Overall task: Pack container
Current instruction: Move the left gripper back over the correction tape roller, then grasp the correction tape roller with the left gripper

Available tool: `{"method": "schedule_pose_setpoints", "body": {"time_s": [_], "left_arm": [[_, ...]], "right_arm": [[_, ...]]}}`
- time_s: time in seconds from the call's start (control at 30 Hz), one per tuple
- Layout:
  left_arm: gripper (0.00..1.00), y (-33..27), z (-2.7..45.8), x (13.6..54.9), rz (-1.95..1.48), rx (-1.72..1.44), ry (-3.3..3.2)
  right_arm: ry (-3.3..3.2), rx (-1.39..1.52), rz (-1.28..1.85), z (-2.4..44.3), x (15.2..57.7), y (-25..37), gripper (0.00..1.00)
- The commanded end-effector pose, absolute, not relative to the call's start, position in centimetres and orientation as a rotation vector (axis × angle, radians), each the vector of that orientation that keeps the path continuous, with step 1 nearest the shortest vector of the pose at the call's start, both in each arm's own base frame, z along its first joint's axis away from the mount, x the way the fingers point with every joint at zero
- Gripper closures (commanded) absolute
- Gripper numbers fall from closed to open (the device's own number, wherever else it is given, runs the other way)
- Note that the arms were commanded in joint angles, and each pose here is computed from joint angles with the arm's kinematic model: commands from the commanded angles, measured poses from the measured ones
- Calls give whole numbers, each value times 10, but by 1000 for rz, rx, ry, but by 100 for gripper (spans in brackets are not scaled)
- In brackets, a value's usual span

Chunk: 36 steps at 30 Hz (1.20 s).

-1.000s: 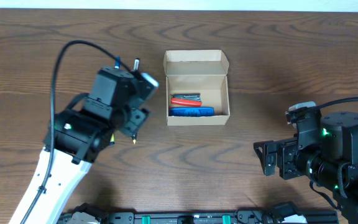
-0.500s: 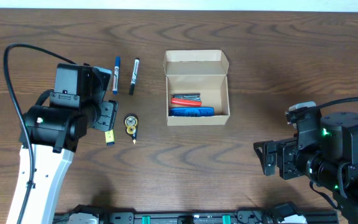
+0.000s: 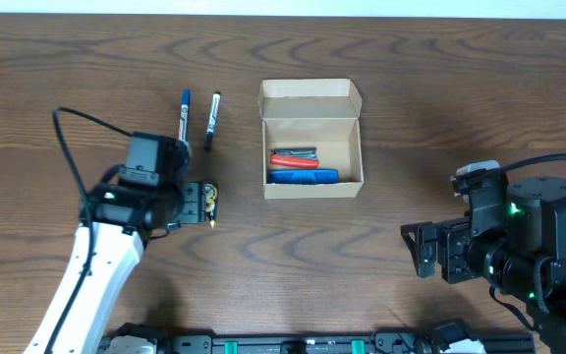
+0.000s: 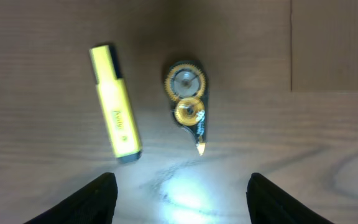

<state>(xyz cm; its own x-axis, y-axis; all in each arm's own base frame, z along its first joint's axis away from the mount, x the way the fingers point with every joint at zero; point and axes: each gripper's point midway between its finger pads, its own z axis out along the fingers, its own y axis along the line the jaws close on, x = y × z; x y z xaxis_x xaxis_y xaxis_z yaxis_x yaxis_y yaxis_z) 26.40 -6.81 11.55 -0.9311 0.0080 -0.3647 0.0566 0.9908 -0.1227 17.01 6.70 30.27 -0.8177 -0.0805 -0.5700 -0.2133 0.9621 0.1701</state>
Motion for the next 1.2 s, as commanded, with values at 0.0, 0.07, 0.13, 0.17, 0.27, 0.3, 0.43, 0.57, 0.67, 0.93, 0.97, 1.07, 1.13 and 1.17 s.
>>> {"method": "schedule_pose_setpoints", "body": {"time_s": [0.0,0.07,0.13,0.17,0.27,0.3,0.43,0.57,0.67,0.93,0.97,1.07,1.13,1.17], "left_arm": [[32,-74,99,266,-174,-66,2769],[32,-77,90,270,-127,-69,2760],[31,-80,82,274,-74,-41,2765],[31,-78,77,276,-23,-44,2766],[27,-74,63,281,63,-79,2776],[27,-75,59,283,66,-90,2782],[27,-77,45,295,66,-112,2782],[25,-82,32,302,53,-110,2790],[24,-82,21,303,64,-109,2808],[16,-81,-5,305,93,-109,2853],[15,-82,-7,305,94,-109,2854],[13,-82,-10,306,95,-108,2857],[12,-82,-13,306,98,-108,2862],[12,-82,-15,305,101,-108,2867]], "right_arm": [[2520,-234,305,303,169,69,1],[2520,-234,305,303,169,69,1],[2520,-234,305,303,169,69,1],[2520,-234,305,303,169,69,1],[2520,-234,305,303,169,69,1],[2520,-234,305,303,169,69,1],[2520,-234,305,303,169,69,1],[2520,-234,305,303,169,69,1],[2520,-234,305,303,169,69,1],[2520,-234,305,303,169,69,1],[2520,-234,305,303,169,69,1],[2520,-234,305,303,169,69,1],[2520,-234,305,303,169,69,1],[2520,-234,305,303,169,69,1]]}}
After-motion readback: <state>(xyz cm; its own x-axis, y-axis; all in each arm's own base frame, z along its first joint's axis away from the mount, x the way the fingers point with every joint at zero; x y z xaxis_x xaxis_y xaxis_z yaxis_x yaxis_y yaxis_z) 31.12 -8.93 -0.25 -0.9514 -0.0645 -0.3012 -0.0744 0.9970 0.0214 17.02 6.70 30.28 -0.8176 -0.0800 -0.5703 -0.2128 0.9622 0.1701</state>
